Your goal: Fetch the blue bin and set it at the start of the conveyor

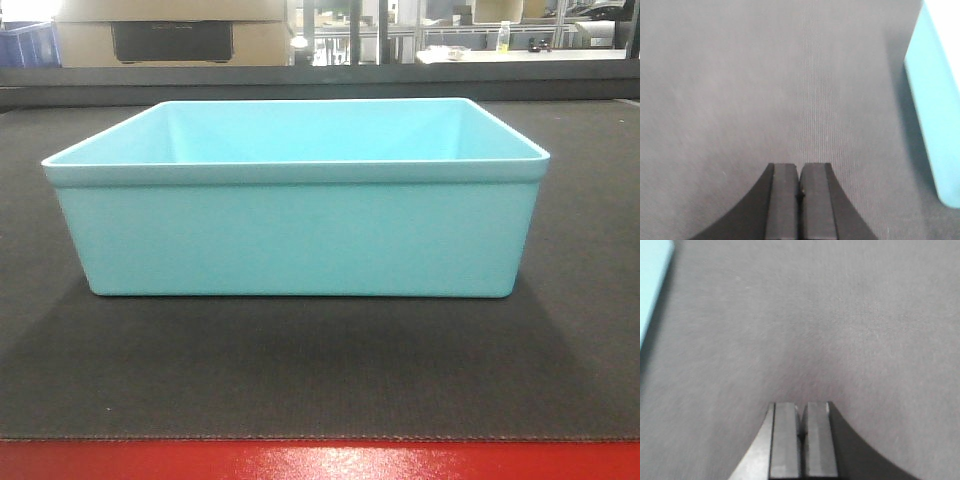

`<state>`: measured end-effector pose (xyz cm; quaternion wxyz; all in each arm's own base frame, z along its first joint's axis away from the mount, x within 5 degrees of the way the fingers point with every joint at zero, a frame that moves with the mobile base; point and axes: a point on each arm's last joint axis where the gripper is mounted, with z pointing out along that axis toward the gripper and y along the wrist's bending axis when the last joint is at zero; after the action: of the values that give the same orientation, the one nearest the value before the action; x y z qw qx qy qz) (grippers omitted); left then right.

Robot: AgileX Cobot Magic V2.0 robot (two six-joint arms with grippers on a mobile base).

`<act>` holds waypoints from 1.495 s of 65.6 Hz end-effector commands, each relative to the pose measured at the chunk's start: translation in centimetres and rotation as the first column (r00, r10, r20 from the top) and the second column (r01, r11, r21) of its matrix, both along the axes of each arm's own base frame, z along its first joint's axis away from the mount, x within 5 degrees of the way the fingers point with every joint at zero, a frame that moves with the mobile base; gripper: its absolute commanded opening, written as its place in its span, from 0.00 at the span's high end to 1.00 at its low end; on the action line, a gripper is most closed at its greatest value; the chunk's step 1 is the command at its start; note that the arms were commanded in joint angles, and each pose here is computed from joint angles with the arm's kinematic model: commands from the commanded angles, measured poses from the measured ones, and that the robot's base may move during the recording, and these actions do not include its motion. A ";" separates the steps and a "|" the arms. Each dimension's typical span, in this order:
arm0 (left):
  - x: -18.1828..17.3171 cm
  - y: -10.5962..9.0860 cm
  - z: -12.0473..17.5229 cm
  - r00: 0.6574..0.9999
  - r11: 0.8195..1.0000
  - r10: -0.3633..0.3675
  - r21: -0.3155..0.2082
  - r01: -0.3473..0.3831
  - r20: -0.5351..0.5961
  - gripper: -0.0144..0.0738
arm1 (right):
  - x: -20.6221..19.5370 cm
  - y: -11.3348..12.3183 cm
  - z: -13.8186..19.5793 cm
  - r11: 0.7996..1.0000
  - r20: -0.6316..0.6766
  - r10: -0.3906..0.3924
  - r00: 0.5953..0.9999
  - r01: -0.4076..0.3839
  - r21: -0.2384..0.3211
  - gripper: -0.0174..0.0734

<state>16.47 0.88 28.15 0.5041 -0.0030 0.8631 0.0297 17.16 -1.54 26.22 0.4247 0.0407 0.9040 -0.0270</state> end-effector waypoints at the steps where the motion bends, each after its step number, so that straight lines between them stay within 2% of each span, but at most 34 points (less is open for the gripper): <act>1: -1.5 0.0 0.7 0.993 1.000 -0.004 0.016 0.003 0.121 0.93 | -1.9 0.1 -0.2 1.000 0.120 0.012 0.993 -0.008 -0.028 0.99; 8: -3.4 -0.2 1.5 0.970 1.000 -0.008 0.022 0.003 0.242 0.93 | -4.3 0.3 0.3 0.999 0.240 0.016 0.971 -0.007 -0.038 0.99; 14: -4.9 -0.2 2.2 0.947 1.000 -0.010 0.026 0.002 0.320 0.93 | -6.2 0.5 1.6 0.999 0.359 0.019 0.933 -0.002 -0.049 0.99; 27: -7.1 -0.4 3.6 0.892 0.999 -0.014 0.033 -0.001 0.452 0.93 | -10.3 0.8 4.0 0.997 0.598 0.032 0.801 0.013 -0.070 0.99; 37: -8.0 -0.4 4.1 0.865 0.999 -0.016 0.036 -0.003 0.502 0.93 | -12.1 1.0 4.7 0.997 0.677 0.037 0.735 0.020 -0.076 0.99; 91: -8.1 -0.4 4.2 0.860 0.999 -0.016 0.036 -0.002 0.511 0.93 | -12.3 1.0 4.7 0.997 0.684 0.038 0.729 0.021 -0.077 0.99; 98: -8.6 -0.4 3.3 0.856 0.999 -0.017 0.036 -0.002 0.516 0.93 | -12.3 1.0 4.7 0.997 0.684 0.038 0.729 0.021 -0.077 0.99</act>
<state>8.35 0.46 31.83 0.7077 0.0009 0.7055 0.0392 4.91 -0.53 30.82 0.7216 0.0305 0.6907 -0.0357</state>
